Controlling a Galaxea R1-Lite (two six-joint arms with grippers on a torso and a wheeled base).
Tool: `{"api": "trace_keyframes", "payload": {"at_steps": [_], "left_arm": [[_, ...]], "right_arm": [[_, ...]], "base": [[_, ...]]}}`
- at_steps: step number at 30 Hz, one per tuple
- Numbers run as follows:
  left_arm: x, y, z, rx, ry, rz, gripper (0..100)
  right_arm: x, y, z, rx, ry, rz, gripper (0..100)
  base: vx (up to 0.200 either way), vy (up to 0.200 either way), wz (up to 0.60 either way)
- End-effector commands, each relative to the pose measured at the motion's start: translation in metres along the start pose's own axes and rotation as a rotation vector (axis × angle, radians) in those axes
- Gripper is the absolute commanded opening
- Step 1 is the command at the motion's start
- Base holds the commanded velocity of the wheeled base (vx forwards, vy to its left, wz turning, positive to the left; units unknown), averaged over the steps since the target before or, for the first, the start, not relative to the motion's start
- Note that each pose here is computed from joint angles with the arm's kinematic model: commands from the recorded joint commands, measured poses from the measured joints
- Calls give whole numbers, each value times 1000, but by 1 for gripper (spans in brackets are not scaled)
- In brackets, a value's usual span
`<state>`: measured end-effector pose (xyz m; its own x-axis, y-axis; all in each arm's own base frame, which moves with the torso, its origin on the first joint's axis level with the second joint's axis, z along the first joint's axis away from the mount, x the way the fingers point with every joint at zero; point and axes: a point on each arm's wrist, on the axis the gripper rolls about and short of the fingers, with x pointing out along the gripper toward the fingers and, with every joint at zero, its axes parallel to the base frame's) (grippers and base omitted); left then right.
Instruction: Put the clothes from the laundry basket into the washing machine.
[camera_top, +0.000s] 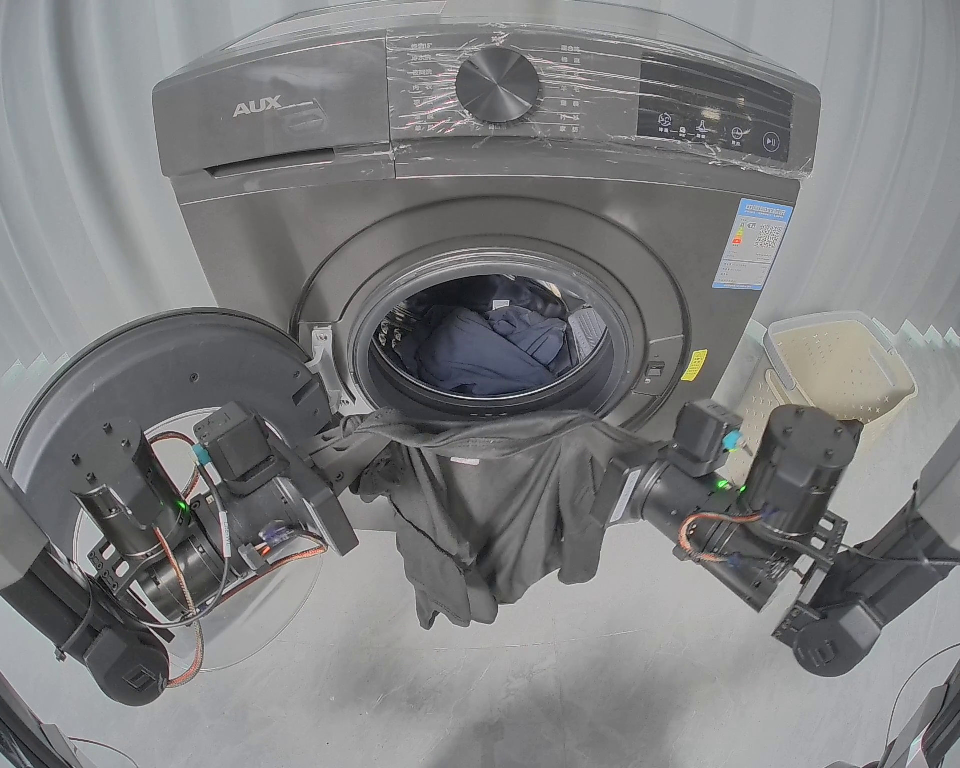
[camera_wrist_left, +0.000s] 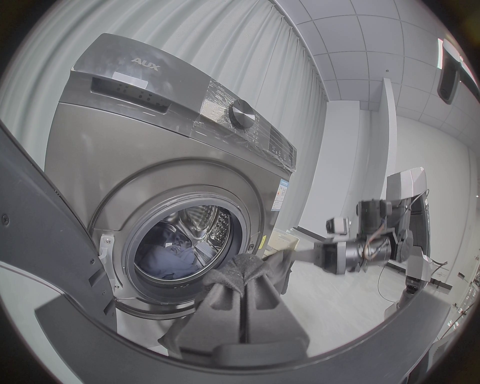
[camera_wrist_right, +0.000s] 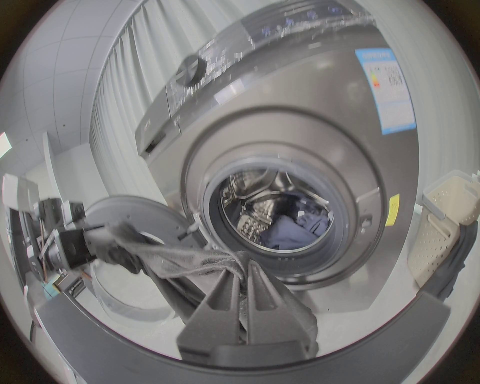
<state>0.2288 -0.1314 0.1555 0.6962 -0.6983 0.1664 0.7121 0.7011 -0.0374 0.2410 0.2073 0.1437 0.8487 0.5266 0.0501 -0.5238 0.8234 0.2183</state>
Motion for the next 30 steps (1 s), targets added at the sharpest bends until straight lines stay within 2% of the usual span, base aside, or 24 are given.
{"api": "trace_keyframes", "payload": {"at_steps": [1,5,9,15,24,30], "left_arm": [[-4,-7,3,3,-6,-23,0],[-5,-8,5,9,-13,-26,0],[-6,-9,7,14,-20,-25,0],[-5,-9,11,24,-34,-19,0],[-1,-7,35,52,-139,22,0],[0,-5,40,59,-162,31,0]], "right_arm": [[-23,0,42,19,-125,16,0],[-37,-3,59,24,-173,19,0],[-45,-4,65,26,-190,25,0],[-45,-4,66,23,-196,29,0],[-52,-5,66,5,-194,24,0],[-53,-7,66,3,-192,18,0]], "base": [[0,0,0],[0,0,0],[0,0,0],[0,0,0],[0,0,0],[0,0,0]]}}
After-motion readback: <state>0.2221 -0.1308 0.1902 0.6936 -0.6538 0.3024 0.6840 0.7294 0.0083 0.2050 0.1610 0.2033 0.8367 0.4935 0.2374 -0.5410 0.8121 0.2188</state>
